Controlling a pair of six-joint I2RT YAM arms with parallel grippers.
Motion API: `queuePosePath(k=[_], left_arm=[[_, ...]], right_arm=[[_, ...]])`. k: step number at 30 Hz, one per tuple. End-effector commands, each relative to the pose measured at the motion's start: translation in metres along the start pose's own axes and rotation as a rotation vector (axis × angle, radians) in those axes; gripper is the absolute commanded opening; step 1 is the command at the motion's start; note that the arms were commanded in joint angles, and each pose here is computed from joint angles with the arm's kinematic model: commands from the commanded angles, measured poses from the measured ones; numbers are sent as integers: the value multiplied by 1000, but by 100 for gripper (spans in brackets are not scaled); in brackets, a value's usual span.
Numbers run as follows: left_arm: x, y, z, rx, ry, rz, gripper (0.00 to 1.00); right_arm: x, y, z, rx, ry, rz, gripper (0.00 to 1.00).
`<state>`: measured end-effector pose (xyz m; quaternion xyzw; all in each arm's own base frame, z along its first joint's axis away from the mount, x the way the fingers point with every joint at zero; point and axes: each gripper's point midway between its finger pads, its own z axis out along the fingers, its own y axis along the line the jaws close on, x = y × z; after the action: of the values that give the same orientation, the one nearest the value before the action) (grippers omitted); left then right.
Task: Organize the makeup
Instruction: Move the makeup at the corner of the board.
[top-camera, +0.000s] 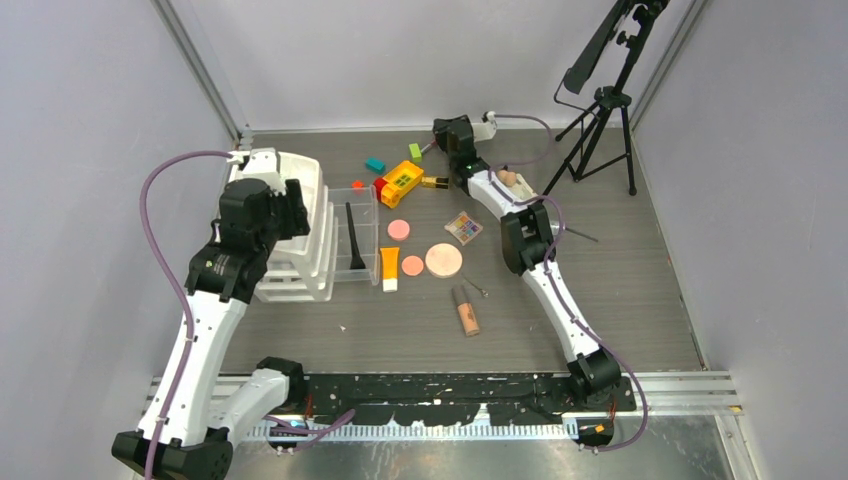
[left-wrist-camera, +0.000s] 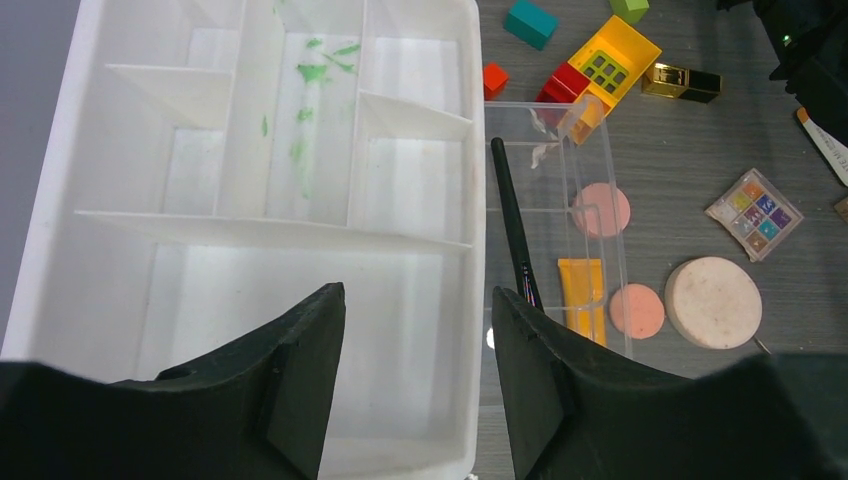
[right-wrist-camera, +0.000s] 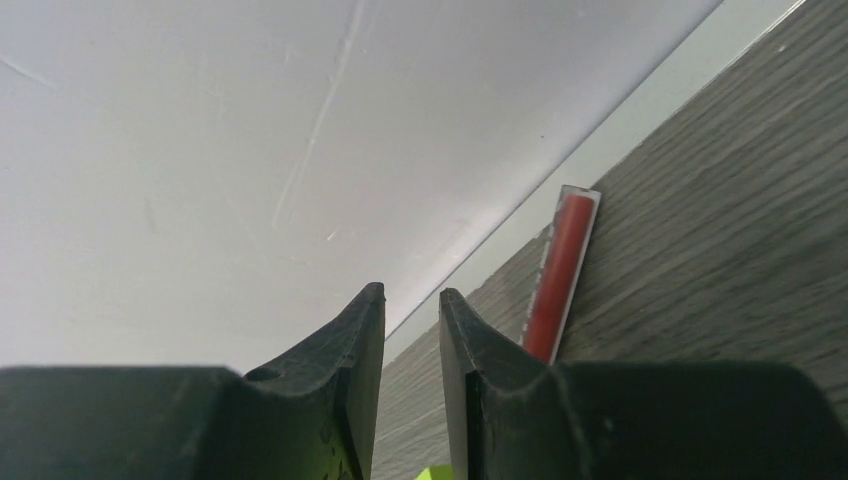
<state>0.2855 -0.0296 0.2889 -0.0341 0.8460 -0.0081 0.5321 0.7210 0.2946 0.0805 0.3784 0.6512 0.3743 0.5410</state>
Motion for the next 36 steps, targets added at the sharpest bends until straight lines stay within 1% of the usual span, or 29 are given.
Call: queuePosePath(k=[1,7,12,18,26,31,33,36], left_arm=[[-13,3,-2,-14,-58,-4,58],[-13,4,-2,-18,-57,0,58],[-13,5,-2,-25,-59,2,58],[-13,6,-1,-27,-60,5,58],[-13,7,-2,-30,-62,8,59],[-13,8,-3,-34,-66,8,59],[-13,8,-3,-35,-66,8,59],[-13,8,-2,-34,-63,8,59]], right_arm=[[-13,30,1,-68,-35,104,31],[-4,9,2,8,-14,178,28],[-2,5,2,29,-7,192,27],[-2,-3,0,72,2,168,27],[-1,-21,-9,184,29,72,25],[-9,-31,-15,259,49,7,25],[-13,-35,-17,280,64,1,25],[-16,-47,-19,327,99,35,25]])
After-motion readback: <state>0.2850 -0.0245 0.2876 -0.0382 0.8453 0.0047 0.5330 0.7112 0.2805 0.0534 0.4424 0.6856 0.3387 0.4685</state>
